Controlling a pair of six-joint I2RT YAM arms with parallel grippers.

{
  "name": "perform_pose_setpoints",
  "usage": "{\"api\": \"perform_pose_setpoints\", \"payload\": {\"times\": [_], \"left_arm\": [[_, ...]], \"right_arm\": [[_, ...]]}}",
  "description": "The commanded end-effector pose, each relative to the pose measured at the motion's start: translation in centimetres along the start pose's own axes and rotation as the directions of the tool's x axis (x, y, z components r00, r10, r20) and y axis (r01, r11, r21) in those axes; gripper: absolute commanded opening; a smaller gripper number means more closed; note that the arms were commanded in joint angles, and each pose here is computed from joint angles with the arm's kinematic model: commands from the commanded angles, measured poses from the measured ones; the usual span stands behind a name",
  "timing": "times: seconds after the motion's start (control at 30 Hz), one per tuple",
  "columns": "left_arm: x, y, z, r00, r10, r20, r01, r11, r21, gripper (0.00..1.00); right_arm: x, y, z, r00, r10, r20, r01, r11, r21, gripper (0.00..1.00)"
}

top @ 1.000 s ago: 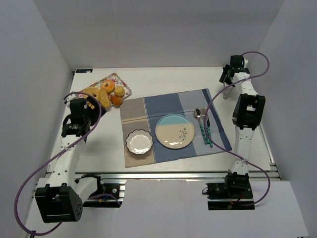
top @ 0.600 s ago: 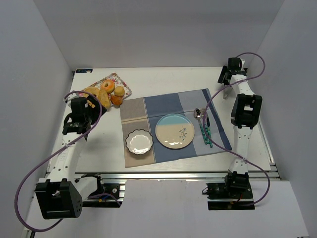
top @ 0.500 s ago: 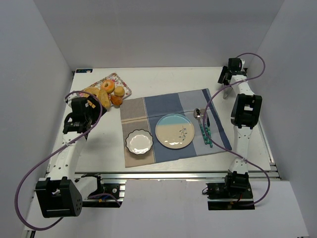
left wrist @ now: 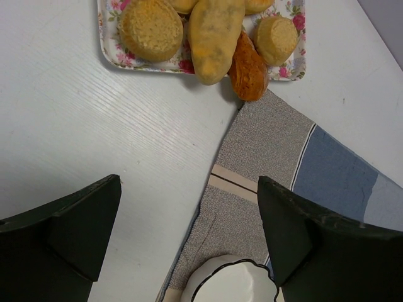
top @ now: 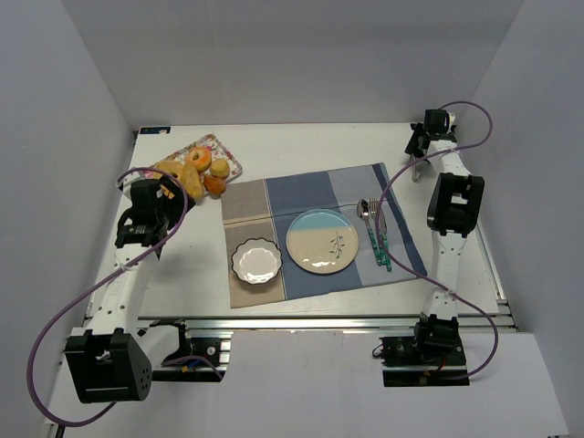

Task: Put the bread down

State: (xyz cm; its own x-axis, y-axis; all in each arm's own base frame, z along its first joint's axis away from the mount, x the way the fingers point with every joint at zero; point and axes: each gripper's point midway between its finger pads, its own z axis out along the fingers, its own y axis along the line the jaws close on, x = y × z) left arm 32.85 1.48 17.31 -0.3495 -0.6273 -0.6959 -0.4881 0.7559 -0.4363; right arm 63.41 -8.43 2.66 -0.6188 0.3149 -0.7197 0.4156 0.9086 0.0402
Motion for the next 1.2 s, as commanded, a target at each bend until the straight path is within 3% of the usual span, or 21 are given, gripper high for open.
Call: {"api": "perform_pose_setpoints", "payload": {"times": [0.0,0.07,0.2,0.33,0.5,0.53,0.7,0.77,0.83,0.93,0.97,1.0,1.1,1.17], "left_arm": [[-1.4,-0.1,-1.0,0.999,0.001,0.054,-0.001,1.000,0.001,0.98],[-1.4,-0.2,-1.2,0.998,-0.002,0.057,0.001,1.000,0.009,0.98],[-1.4,-0.7,-1.1,0.999,0.003,0.051,-0.004,0.999,0.037,0.98],[-0.4,-3.0,-1.1,0.998,0.070,-0.009,-0.067,0.984,0.166,0.98],[1.8,-8.1,-2.5,0.984,0.161,-0.079,-0.104,0.869,0.484,0.98],[3.4,-9.3,-3.4,0.972,0.193,-0.133,-0.083,0.813,0.576,0.98],[6.5,-13.6,-6.0,0.939,0.285,-0.192,-0.031,0.626,0.779,0.98],[7.2,-14.8,-6.3,0.932,0.307,-0.191,-0.039,0.611,0.791,0.98],[8.0,-17.0,-7.7,0.929,0.330,-0.168,-0.043,0.546,0.837,0.98],[8.7,-19.8,-10.0,0.936,0.319,-0.147,-0.011,0.444,0.896,0.98],[9.4,-20.2,-10.8,0.931,0.329,-0.155,0.008,0.408,0.913,0.98],[10.2,-20.9,-11.7,0.925,0.333,-0.181,0.046,0.376,0.926,0.98],[11.6,-22.7,-14.8,0.918,0.374,-0.132,0.051,0.218,0.975,0.98],[12.1,-23.5,-15.8,0.921,0.379,-0.085,0.026,0.160,0.987,0.98]], "right_arm": [[0.3,0.2,0.4,0.999,0.037,-0.007,-0.037,0.999,-0.010,0.72],[0.2,0.1,0.2,0.999,0.036,-0.001,-0.036,0.999,-0.009,0.68],[-1.1,0.3,-1.2,0.999,0.034,0.022,-0.034,0.999,-0.025,0.47],[-4.4,1.3,-5.4,0.994,0.045,0.102,-0.033,0.993,-0.113,0.43],[-6.8,3.7,-13.2,0.982,0.058,0.179,0.001,0.951,-0.310,0.43],[-4.6,3.5,-13.3,0.989,0.062,0.137,-0.016,0.948,-0.319,0.42],[-4.7,7.1,-22.2,0.971,0.111,0.212,0.029,0.826,-0.563,0.38],[-3.3,8.6,-25.5,0.970,0.119,0.212,0.047,0.765,-0.642,0.38],[-2.5,9.8,-28.0,0.969,0.137,0.205,0.050,0.707,-0.705,0.38],[-0.1,12.6,-33.1,0.967,0.184,0.175,0.041,0.568,-0.822,0.39],[2.7,13.7,-33.9,0.976,0.167,0.139,0.029,0.534,-0.845,0.39],[2.1,14.4,-36.4,0.962,0.215,0.170,0.046,0.486,-0.873,0.39],[5.9,17.0,-40.2,0.967,0.228,0.117,0.024,0.373,-0.927,0.38],[7.0,18.7,-44.6,0.961,0.252,0.111,0.056,0.215,-0.975,0.38]]}}
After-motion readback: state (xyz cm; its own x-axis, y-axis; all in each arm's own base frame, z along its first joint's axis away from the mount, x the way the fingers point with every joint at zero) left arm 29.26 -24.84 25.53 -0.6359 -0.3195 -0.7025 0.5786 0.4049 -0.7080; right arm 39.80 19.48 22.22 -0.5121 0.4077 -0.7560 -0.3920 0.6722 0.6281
